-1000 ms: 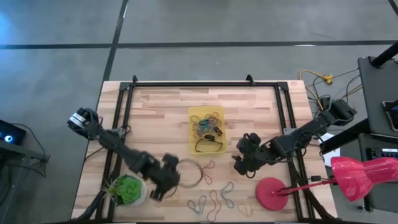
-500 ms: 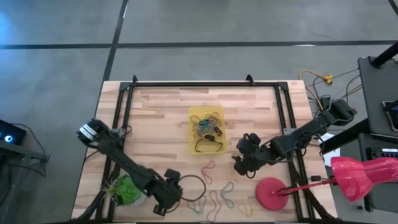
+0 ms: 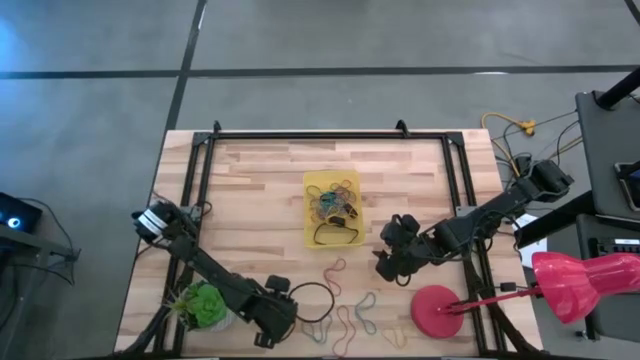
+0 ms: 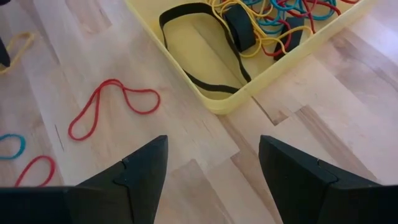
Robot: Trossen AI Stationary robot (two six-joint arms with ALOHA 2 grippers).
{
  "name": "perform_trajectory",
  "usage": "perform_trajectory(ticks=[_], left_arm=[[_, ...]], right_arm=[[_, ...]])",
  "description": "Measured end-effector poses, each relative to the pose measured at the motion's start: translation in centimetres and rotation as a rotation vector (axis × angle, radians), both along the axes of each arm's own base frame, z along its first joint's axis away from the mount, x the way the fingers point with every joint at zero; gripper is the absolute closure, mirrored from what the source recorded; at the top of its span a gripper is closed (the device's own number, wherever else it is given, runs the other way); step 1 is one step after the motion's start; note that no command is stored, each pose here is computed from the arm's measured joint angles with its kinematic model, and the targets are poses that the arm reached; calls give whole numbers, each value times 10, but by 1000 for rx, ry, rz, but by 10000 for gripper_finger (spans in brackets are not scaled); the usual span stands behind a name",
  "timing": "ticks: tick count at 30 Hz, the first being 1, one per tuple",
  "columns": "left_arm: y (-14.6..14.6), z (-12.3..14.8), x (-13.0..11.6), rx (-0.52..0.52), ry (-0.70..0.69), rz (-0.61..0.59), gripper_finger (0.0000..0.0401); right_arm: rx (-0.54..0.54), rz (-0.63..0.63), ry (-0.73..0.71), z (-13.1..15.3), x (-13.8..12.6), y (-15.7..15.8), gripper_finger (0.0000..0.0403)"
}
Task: Pick and place rubber bands into bin
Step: Put the left yellow rubber band into the yellow bin
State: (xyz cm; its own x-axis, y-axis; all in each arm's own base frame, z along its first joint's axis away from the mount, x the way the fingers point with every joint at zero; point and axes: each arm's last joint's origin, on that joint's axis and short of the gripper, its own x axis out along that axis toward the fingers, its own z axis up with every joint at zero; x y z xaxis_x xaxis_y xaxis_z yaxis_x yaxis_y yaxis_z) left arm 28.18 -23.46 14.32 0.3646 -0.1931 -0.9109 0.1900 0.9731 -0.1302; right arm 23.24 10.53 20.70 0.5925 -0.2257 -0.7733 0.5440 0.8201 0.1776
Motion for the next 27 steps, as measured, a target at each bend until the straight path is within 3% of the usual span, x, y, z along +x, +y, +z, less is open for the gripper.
perform_trajectory(ticks=[9, 16, 21, 24, 27], left_arm=[[5, -13, -4, 58, -23, -3, 361], [20, -26, -10, 128, -8, 31, 399], [36, -2, 0, 153, -87, 74, 401], [55, 14, 5, 246, -147, 123, 401], [75, 49, 17, 290, -249, 196, 401]], right_arm=[[9, -12, -3, 0, 0, 0, 165], [7, -11, 0, 0, 0, 0, 165], [2, -10, 5, 0, -1, -1, 165], [0, -15, 4, 0, 0, -1, 165], [1, -23, 3, 0, 0, -3, 165]])
